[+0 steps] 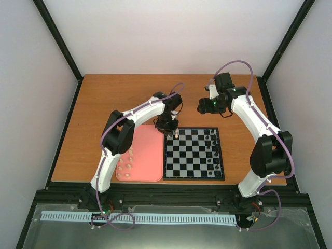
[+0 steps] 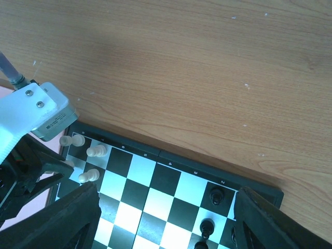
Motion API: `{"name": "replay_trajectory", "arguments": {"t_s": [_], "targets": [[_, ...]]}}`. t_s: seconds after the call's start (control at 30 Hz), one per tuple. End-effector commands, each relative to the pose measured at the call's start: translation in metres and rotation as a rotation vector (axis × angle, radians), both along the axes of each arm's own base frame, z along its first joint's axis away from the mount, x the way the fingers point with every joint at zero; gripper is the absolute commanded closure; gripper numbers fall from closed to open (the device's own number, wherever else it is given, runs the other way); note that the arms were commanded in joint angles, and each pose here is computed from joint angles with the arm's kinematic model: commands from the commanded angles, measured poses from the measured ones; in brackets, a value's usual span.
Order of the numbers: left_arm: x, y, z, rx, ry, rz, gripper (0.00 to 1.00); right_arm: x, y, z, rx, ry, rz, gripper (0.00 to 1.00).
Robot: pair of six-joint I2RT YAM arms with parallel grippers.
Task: Set up the chess pieces on the board
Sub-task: Place the chess piece on the chessboard.
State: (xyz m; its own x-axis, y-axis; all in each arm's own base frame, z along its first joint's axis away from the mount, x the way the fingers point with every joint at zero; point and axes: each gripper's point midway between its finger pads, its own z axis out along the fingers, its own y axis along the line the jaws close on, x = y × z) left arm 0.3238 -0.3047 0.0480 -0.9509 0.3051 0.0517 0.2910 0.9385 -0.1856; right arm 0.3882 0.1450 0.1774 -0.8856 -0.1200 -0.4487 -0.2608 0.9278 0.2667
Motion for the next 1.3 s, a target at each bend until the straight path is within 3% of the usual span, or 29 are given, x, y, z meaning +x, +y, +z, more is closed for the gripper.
{"name": "replay_trajectory", "arguments": {"t_s": [0.0, 0.67, 1.27], "targets": [[-0.004, -0.006, -0.002, -0.003, 0.022, -0.021, 0.98, 0.003, -0.003, 0.009, 0.000, -0.032, 0.002, 0.29], [-0.009, -0.006, -0.008, -0.005, 0.047, -0.029, 0.87, 0.003, -0.003, 0.007, 0.001, -0.029, 0.003, 0.29], [-0.005, -0.002, 0.012, -0.002, 0.004, -0.036, 0.64, 0.003, 0.000, 0.008, 0.016, -0.027, 0.015, 0.29]]}}
